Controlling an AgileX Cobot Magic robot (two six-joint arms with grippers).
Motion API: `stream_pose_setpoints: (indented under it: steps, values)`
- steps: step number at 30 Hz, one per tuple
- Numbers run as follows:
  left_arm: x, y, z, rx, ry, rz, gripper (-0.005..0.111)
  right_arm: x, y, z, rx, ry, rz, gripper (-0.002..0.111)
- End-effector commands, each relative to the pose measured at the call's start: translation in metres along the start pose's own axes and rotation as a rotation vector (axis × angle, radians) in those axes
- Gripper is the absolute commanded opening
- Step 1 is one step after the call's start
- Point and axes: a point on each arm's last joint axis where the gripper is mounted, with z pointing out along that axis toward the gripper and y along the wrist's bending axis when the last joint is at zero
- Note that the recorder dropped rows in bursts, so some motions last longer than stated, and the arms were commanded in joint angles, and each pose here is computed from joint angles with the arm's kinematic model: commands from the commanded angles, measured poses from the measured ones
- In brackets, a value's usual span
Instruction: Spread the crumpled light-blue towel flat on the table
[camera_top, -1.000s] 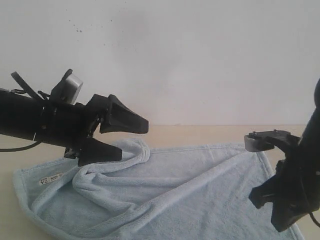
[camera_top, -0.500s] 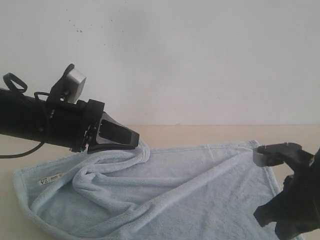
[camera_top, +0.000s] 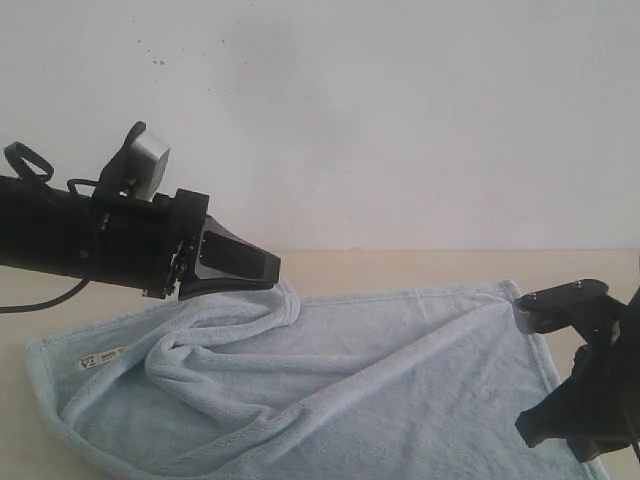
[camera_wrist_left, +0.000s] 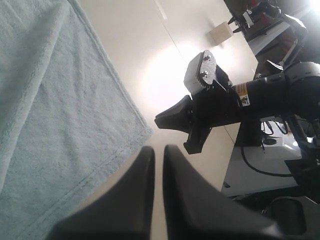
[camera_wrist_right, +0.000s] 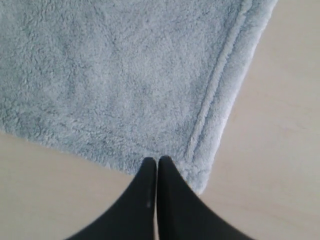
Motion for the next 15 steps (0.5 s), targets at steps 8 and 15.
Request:
stream_pose_setpoints:
  steps: [8, 15]
  values:
    - [-0.0049, -0.0046, -0.002, 0.015, -0.035, 0.088, 0.006, -0.0051, -0.0017, -0.0001, 0.013, -0.058, 0.001, 0.0]
    - [-0.0048, -0.0047, -0.002, 0.017, -0.034, 0.088, 0.006, 0.0004, -0.0013, 0.0037, 0.007, 0.014, -0.051, 0.0]
